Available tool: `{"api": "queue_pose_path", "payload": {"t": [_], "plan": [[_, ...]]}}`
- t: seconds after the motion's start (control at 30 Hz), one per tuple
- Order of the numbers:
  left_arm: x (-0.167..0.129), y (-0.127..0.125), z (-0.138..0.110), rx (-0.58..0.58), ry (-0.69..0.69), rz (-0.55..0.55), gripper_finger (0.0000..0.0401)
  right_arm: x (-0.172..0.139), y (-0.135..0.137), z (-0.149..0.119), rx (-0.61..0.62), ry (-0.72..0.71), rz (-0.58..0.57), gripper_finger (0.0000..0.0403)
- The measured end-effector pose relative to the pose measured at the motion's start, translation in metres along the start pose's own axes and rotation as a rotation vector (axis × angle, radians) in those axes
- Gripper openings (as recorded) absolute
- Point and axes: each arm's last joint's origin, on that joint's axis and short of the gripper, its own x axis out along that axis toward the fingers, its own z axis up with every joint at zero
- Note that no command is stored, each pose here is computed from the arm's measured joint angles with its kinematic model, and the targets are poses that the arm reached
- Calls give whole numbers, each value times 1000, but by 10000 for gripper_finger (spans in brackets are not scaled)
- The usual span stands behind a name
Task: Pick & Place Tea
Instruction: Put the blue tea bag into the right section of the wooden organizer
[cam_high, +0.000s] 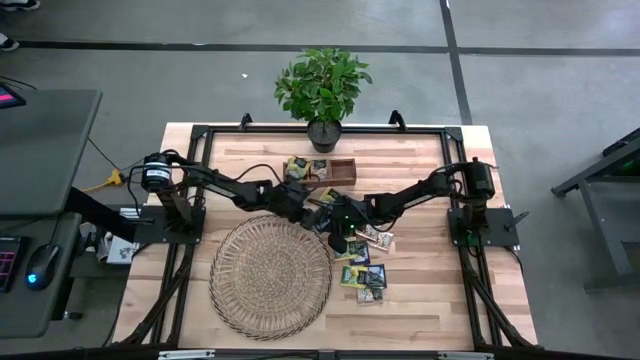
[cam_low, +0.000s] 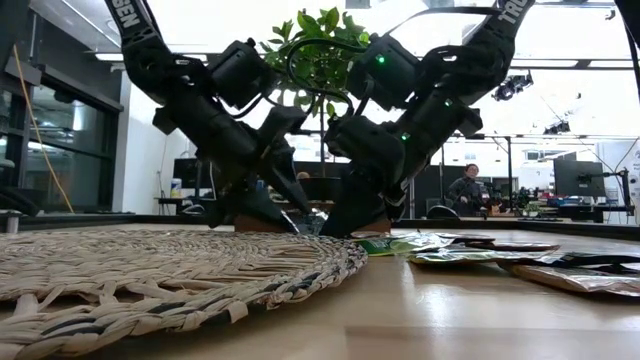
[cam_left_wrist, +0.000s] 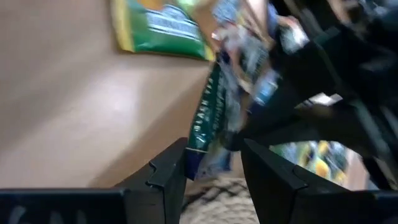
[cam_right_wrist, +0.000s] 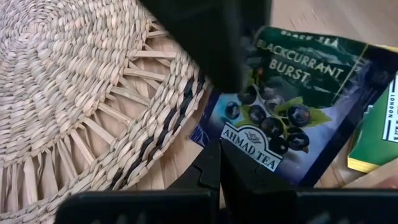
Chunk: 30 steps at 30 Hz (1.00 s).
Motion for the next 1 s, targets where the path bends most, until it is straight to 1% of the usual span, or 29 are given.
{"api": "queue_pose_path", "payload": {"t": [0.17, 0.3, 0.37, 0.47, 0.63, 0.67, 0.77, 0.87, 1.0], "plan": [[0, -1, 2, 31, -15, -2, 150, 0, 0, 0, -1, 5, 0, 0], [-1, 2, 5, 25, -9, -8, 149, 0, 0, 0, -2, 6, 1, 0], [-1, 3, 6, 21, -10, -2, 143, 0, 0, 0, -1, 8, 4, 0], [-2, 5, 7, 21, -18, 15, 113, 0, 1, -1, -2, 12, 5, 0], [-2, 6, 9, 21, -21, 16, 19, 0, 2, -2, 5, 15, 3, 0], [-2, 6, 9, 21, -20, 15, 10, 0, 2, -2, 12, 15, 4, 0], [-2, 6, 9, 24, -18, 14, 10, 0, 2, -2, 29, 15, 9, 0], [-2, 6, 8, 30, -13, 12, 3, -3, 3, 0, 44, 14, 21, 0], [-2, 6, 9, 55, -24, 18, 1, -20, 6, 5, 49, 11, 5, 0]]}}
